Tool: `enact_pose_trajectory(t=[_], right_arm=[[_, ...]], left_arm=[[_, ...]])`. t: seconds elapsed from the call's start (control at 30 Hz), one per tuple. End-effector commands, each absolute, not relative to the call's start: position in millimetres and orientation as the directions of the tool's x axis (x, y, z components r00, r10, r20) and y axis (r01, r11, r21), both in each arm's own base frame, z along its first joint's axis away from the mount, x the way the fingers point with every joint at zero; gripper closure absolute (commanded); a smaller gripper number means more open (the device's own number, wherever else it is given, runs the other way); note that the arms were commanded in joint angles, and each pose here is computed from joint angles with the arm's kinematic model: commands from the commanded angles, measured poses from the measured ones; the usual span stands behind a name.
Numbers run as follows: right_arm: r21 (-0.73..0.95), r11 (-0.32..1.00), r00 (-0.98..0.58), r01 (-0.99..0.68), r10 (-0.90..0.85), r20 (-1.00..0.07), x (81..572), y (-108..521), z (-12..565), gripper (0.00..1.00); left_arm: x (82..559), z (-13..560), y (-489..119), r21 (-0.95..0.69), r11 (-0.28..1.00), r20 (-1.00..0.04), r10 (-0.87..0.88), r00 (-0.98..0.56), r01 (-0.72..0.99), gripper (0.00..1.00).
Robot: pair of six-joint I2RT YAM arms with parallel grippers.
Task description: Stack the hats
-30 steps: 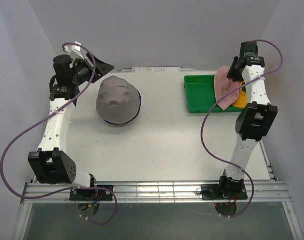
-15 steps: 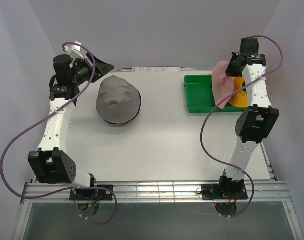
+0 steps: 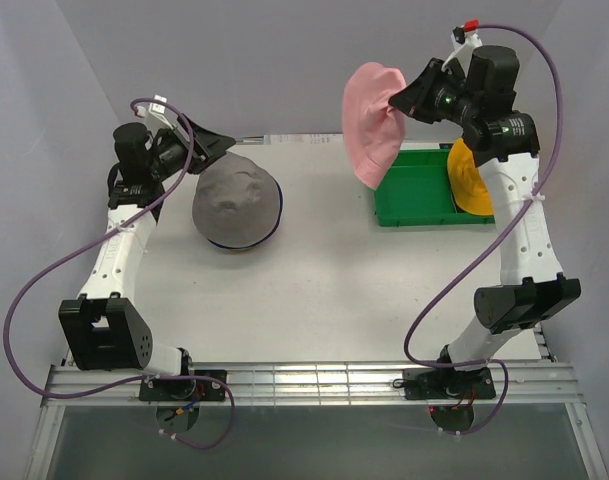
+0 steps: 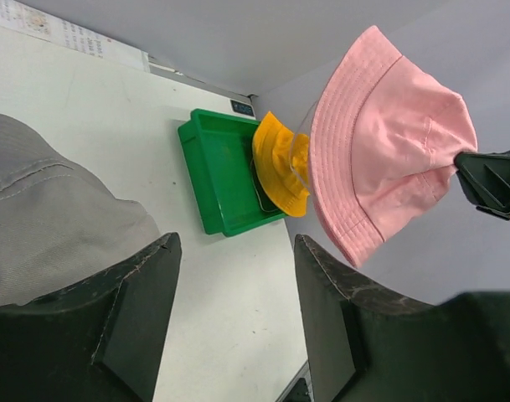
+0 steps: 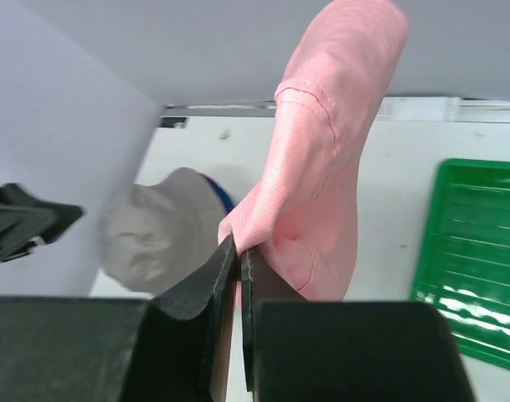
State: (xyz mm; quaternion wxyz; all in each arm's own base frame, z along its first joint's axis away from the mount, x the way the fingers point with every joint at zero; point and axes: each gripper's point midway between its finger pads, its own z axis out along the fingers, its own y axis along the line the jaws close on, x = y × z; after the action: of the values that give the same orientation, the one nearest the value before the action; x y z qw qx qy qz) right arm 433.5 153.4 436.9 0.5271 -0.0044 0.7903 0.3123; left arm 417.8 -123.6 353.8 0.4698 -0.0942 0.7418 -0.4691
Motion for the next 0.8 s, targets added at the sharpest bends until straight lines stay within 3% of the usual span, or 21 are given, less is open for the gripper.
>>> enact_pose_trajectory(t=[0.0, 0.17, 0.37, 0.77], right_arm=[[0.570, 0.658, -0.430, -0.492, 0.386, -0.816, 413.2, 192.2, 481.4, 0.92], [0.609, 0.489, -0.470, -0.625, 0.387, -0.793, 376.3, 244.9, 509.2, 0.92], [0.619, 0.376, -0.500, -0.689, 0.372, -0.782, 348.5, 289.3, 521.8, 0.92], [0.619, 0.268, -0.525, -0.738, 0.349, -0.776, 319.4, 334.2, 537.5, 0.92]], left_arm=[[400.2, 391.0, -133.8, -0.784, 0.464, -0.621, -0.598, -0.506, 0.413, 0.33], [399.3, 386.5, -153.5, -0.813, 0.388, -0.581, -0.593, -0.558, 0.434, 0.33], [395.6, 382.5, -176.1, -0.835, 0.329, -0.547, -0.587, -0.597, 0.441, 0.32], [399.5, 383.2, -202.1, -0.869, 0.250, -0.485, -0.598, -0.638, 0.426, 0.30]])
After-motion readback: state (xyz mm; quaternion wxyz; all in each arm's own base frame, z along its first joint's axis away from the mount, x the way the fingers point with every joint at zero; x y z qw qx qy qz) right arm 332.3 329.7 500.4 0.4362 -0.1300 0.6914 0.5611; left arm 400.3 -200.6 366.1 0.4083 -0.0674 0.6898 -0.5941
